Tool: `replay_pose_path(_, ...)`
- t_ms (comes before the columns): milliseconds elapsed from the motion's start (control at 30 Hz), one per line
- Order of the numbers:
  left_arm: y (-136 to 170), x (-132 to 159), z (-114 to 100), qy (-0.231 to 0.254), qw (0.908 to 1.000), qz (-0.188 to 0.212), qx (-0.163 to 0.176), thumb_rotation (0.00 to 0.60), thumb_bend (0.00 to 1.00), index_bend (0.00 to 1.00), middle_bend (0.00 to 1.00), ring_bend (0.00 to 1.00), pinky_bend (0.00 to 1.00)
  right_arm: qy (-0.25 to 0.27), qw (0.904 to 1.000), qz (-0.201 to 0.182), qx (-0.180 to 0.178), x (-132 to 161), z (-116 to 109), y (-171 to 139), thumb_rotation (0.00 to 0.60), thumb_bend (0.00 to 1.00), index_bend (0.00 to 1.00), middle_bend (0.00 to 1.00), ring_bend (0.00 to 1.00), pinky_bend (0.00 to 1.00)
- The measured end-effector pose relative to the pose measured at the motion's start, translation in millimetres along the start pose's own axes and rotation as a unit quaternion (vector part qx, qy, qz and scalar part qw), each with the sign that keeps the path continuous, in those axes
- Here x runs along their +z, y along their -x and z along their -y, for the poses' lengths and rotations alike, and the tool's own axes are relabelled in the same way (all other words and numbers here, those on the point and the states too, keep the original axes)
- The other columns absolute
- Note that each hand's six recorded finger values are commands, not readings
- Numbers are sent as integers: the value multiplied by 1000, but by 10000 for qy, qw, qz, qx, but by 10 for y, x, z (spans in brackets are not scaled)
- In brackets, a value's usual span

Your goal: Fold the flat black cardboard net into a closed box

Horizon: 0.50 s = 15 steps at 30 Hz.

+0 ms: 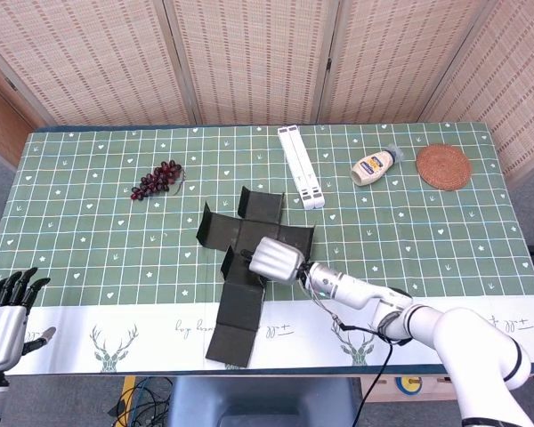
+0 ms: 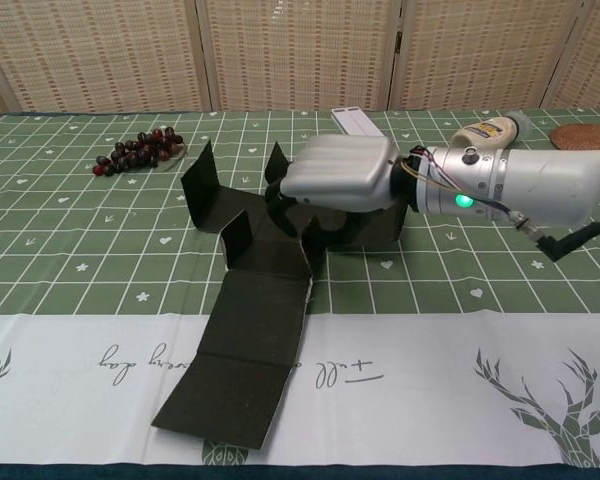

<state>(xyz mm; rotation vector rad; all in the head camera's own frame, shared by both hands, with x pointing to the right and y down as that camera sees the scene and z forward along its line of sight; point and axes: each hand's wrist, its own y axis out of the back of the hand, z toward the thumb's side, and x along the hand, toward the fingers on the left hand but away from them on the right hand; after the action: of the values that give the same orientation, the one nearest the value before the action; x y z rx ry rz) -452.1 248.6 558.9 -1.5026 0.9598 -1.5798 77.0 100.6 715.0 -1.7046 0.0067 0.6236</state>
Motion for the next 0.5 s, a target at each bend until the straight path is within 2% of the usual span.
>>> replay_pose_path(67,-1,14,-6,2,10000,21,10,600,120,204,117,90,121,203,9996,211,0,-41,-8,-26,600,290,0,130,782,1000)
replay_pose_path(233,1,12,-11,-8,10000,23,6,600,120,204,117,90,121,975,9928,693,-48,-100,-72,-78,600,319,0,146,782,1000)
replay_pose_path(367,-10,22,-5,0,10000,44,1,600,120,204,117,90,121,1840,9774,1041,-6,-110,-130,-87,600,348,0,216,789,1000)
replay_pose_path(500,-9,32,0,8,10000,72,2,600,119,204,117,90,121,2543,9598,1170,203,-26,-181,-46,600,374,0,219,790,1000)
